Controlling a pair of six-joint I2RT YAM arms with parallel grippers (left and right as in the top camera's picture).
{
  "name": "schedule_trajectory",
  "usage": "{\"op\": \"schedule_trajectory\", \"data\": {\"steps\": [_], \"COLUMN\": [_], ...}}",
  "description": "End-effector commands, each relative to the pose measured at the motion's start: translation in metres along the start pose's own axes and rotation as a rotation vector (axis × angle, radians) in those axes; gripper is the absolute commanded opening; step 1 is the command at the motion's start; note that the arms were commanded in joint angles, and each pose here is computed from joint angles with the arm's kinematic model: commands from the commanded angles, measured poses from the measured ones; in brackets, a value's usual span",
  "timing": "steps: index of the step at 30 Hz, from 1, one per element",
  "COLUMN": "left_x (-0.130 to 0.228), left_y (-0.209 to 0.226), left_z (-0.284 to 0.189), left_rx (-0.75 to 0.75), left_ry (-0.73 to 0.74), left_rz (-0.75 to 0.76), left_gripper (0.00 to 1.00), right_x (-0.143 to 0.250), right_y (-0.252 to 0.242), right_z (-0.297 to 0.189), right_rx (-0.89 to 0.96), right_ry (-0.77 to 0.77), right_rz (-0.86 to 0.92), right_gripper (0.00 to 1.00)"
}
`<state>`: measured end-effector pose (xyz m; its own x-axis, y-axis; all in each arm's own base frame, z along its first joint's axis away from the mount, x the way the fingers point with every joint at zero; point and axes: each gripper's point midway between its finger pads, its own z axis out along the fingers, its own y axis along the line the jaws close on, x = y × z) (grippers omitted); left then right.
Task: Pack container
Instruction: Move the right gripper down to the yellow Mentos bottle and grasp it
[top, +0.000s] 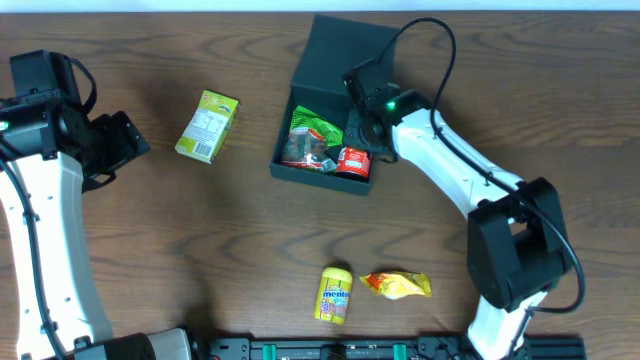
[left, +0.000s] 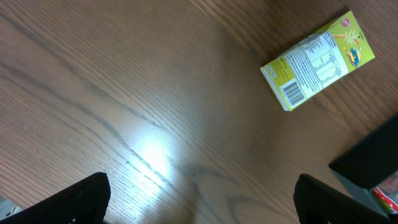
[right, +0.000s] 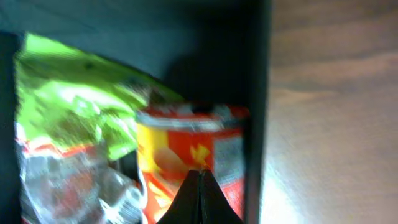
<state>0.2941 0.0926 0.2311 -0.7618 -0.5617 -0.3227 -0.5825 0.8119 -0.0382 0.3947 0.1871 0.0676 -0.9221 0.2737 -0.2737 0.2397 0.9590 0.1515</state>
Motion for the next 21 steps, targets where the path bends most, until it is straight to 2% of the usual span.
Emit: {"op": "schedule_trajectory", "data": {"steps": [1,6,13,15,18,21], "left_x": [0.002,0.002,0.002,0.002,0.002,0.002], "left_y": [0.002,0.002,0.002,0.002,0.002,0.002], "left_z": [0.0,0.0,0.0,0.0,0.0,0.0], "left_rx": [-0.003,-0.003,-0.003,-0.003,-0.003,-0.003], "left_ry": [0.005,0.005,0.005,0.005,0.005,0.005], "left_rz": [-0.009,-0.009,-0.009,-0.009,-0.009,-0.009], "left_gripper": [0.95,0.95,0.95,0.95,0.95,0.95], "right_x": [-0.002,0.016,0.087,0.115,0.154,0.174], "right_y": [0.012,0.016,0.008,0.004,-0.011,-0.017], "right_z": [-0.029,-0.074,-0.117,-0.125,-0.134,-0.131], "right_rx": [-0.04,-0.022,0.14,0.166,0.249,0.298], "right_ry": [-0.023,-0.06,-0.027,0.027,0.112,0.117], "right_rz": [-0.024,-0.087,-0.357,-0.309,-0.113,-0.031], "right_gripper": [0.01,0.02,0.02,0.01,0.01,0.02]}}
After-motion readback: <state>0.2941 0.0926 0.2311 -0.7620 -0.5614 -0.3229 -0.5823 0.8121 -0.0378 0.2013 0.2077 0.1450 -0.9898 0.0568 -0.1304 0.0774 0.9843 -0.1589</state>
